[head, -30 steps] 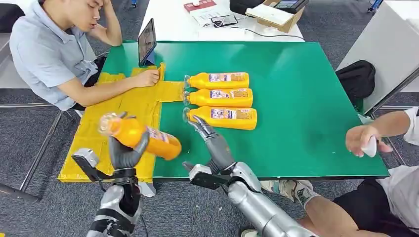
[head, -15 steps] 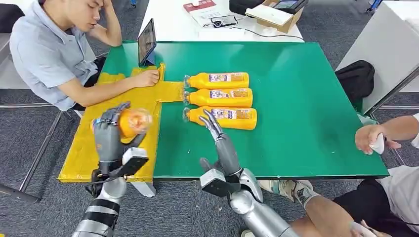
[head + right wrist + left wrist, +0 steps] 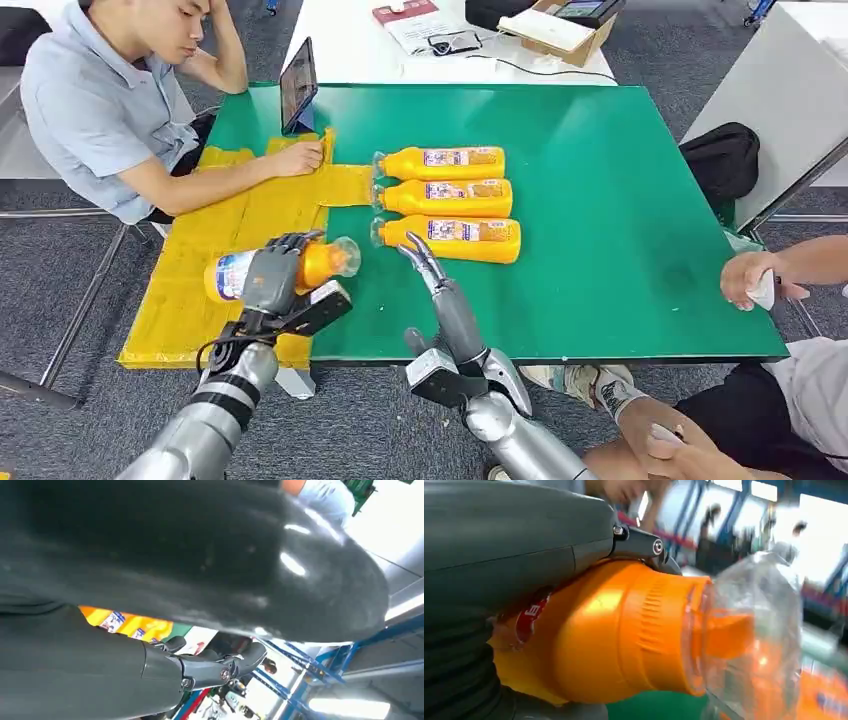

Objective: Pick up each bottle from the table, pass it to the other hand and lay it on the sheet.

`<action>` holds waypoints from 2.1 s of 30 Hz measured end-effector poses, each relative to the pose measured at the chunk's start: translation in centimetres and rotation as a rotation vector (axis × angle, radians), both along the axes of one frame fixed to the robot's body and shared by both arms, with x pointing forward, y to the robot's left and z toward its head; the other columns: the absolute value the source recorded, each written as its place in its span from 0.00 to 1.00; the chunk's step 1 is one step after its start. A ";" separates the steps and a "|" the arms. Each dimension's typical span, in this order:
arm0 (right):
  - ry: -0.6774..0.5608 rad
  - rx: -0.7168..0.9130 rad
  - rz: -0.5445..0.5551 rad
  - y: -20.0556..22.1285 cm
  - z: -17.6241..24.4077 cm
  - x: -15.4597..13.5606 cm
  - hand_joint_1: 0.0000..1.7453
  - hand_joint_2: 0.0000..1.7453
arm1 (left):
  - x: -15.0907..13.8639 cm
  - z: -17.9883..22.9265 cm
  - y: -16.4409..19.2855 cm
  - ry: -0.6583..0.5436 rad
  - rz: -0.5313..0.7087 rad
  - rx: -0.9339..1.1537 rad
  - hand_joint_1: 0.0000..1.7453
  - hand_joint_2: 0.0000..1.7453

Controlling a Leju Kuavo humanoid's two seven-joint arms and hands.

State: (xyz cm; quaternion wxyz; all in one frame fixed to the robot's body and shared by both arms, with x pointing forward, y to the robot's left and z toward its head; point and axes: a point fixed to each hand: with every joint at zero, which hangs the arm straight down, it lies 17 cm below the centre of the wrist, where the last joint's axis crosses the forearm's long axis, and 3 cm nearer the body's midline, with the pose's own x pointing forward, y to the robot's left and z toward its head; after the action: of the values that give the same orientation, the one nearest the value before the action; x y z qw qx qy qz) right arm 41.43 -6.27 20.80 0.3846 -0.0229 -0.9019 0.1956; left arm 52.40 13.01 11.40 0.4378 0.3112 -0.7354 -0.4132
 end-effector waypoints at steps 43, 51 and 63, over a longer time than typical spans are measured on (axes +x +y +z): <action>-0.073 -0.177 -0.164 -4.2 -2.1 1.0 0.00 1.00 | -2.4 10.3 2.9 -0.014 -0.111 -1.374 0.00 1.00; 0.024 -0.327 -0.265 -6.6 -4.6 3.4 0.00 1.00 | -5.2 10.7 8.7 -0.134 -0.005 -1.667 0.00 1.00; 0.278 -0.616 -0.425 -16.1 -11.1 10.8 0.00 1.00 | -11.9 12.3 11.3 -0.330 0.115 -1.482 0.00 1.00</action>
State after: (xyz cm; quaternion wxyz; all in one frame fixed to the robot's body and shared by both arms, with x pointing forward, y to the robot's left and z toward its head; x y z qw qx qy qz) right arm 52.28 -22.32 9.69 0.5101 -0.2966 -0.7155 0.3740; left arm 40.49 24.28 23.75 0.4373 0.0312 -0.8591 0.2641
